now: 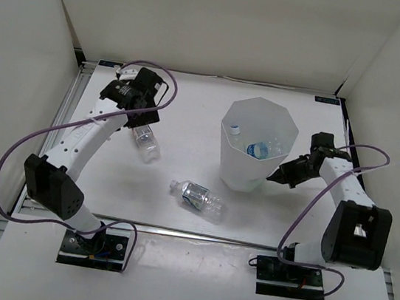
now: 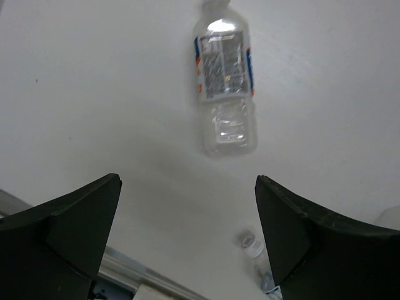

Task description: Put the plastic bottles in the bin

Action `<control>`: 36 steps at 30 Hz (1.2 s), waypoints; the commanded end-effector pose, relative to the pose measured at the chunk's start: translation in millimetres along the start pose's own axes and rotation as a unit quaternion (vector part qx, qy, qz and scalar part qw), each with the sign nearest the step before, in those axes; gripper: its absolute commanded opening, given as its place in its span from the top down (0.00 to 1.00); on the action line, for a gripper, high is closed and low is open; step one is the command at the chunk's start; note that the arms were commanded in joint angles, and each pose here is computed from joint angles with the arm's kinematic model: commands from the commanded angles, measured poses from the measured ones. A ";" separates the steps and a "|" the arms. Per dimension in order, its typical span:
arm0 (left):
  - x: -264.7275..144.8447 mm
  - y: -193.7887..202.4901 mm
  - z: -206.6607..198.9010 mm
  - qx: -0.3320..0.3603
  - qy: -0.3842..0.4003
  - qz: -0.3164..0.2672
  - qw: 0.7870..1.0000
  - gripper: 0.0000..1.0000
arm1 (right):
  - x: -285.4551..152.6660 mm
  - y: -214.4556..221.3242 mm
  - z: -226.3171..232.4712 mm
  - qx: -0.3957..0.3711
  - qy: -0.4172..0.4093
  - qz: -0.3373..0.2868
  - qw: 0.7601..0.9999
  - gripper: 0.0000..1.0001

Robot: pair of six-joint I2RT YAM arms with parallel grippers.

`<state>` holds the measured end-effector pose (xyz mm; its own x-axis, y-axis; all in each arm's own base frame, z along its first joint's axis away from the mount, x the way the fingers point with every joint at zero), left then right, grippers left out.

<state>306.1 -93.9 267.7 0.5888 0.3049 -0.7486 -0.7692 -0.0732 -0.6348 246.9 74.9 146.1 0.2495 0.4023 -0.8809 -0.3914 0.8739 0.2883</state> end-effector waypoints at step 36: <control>162.7 16.7 -46.6 -0.055 0.054 0.207 0.975 0.01 | -65.9 -3.8 103.5 -0.087 -0.184 0.072 0.976 0.94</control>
<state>400.8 -92.8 124.2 0.2628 0.0919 -0.9605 -0.9208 -0.2735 -0.2781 332.9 72.1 239.6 0.4859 0.5766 -0.6568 -0.5611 0.7820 0.2713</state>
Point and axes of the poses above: each gripper's point midway between its finger pads, its own x axis out along the fingers, its own z axis along the line the jaws close on, y = z × x, the point moved 5 cm from there along -x, back along the fingers, and after that the axes turned 14 degrees about x, right-handed, at the moved point
